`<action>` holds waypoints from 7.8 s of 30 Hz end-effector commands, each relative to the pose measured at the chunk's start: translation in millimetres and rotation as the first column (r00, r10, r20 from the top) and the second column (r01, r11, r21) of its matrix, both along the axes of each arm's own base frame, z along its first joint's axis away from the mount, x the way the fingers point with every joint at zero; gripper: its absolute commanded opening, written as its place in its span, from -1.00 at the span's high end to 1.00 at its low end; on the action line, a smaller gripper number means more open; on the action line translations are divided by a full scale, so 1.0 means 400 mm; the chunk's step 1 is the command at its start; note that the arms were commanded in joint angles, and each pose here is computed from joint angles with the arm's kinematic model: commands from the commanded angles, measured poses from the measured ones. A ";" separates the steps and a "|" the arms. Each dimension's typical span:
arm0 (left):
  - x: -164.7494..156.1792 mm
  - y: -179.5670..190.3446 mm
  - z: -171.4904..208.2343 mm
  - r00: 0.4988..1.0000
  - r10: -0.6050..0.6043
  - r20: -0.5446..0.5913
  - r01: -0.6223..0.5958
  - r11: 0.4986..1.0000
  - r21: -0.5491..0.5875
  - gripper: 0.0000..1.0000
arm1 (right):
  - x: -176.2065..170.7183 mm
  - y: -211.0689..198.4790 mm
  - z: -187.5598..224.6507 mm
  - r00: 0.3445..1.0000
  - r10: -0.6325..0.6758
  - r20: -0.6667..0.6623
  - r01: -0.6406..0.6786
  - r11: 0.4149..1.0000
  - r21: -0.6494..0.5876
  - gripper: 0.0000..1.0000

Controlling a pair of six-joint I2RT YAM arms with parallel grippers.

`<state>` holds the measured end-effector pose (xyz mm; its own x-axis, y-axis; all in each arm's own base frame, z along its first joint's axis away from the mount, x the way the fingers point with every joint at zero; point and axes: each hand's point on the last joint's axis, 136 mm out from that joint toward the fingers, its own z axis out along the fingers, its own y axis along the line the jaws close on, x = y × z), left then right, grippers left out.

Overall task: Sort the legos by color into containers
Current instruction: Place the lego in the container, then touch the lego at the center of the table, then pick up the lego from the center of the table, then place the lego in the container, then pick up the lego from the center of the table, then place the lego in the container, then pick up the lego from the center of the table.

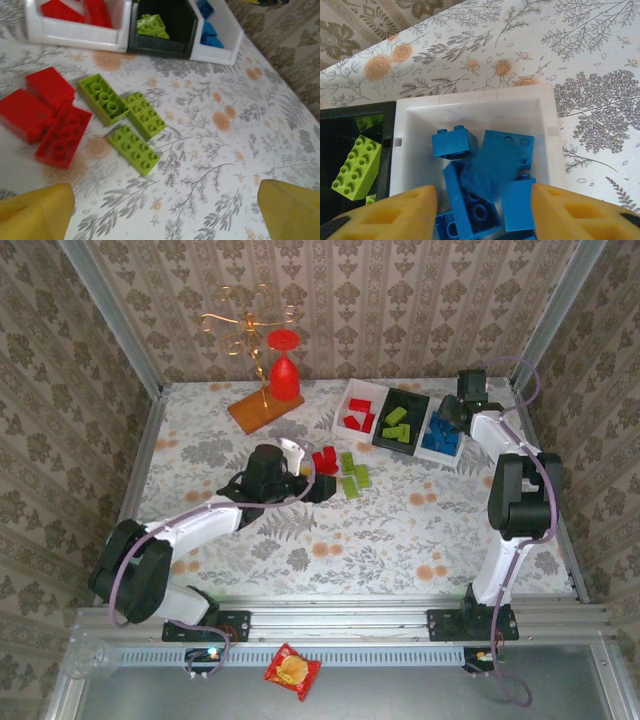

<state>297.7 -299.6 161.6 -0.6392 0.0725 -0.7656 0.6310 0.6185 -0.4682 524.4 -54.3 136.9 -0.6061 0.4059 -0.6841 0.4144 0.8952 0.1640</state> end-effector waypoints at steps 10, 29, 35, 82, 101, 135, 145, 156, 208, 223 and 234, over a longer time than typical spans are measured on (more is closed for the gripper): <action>0.082 0.204 -0.048 0.975 0.213 -0.068 -0.209 0.976 0.061 -0.90 | -0.295 0.493 0.057 0.865 0.500 0.040 -0.499 0.866 -0.025 -0.46; 0.065 0.275 -0.062 0.956 0.285 -0.076 -0.279 0.957 0.075 -0.90 | -0.299 0.641 -0.241 0.810 0.529 -0.253 -0.562 0.823 -0.078 -0.49; 0.060 0.270 -0.064 0.956 0.281 -0.078 -0.276 0.958 0.076 -0.90 | -0.285 0.634 -0.264 0.816 0.517 -0.258 -0.548 0.834 -0.062 -0.20; 0.060 0.233 -0.086 0.963 0.253 -0.093 -0.246 0.965 0.087 -0.90 | -0.286 0.521 -0.204 0.856 0.473 -0.211 -0.491 0.870 -0.040 0.45; 0.042 0.146 -0.020 0.984 0.172 -0.051 -0.170 0.984 0.055 -0.90 | 0.050 0.292 -0.003 0.983 0.174 0.060 -0.178 0.982 0.059 0.12; -0.006 0.183 -0.023 0.997 0.061 0.044 -0.057 0.996 -0.068 -0.92 | -0.299 0.681 -0.267 0.733 0.583 -0.351 -0.649 0.754 -0.102 -0.36; -0.011 0.158 -0.031 0.998 0.032 0.054 -0.030 0.999 -0.042 -0.93 | -0.315 0.664 -0.328 0.710 0.571 -0.412 -0.633 0.774 -0.018 -0.04; -0.005 0.164 -0.023 0.997 0.055 0.053 -0.053 0.998 -0.039 -0.93 | -0.291 0.573 -0.195 0.787 0.526 -0.323 -0.578 0.812 -0.086 0.34; 0.051 0.270 -0.090 0.944 0.320 -0.076 -0.320 0.947 0.012 -0.94 | -0.215 0.702 -0.210 0.804 0.563 -0.193 -0.588 0.802 -0.110 -0.41; 0.057 0.269 -0.092 0.945 0.319 -0.077 -0.318 0.948 0.022 -0.94 | -0.173 0.693 -0.274 0.802 0.550 -0.235 -0.579 0.812 -0.074 -0.09; 0.062 0.251 -0.072 0.953 0.293 -0.073 -0.294 0.956 0.001 -0.94 | -0.121 0.681 -0.191 0.810 0.571 -0.136 -0.578 0.816 -0.022 0.42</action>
<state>319.3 -194.0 122.6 -0.6955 -0.1364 -0.7054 0.3623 0.7812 -0.5083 478.1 222.6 34.7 -0.8103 -0.0985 -0.5777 -0.1644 0.9844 0.0628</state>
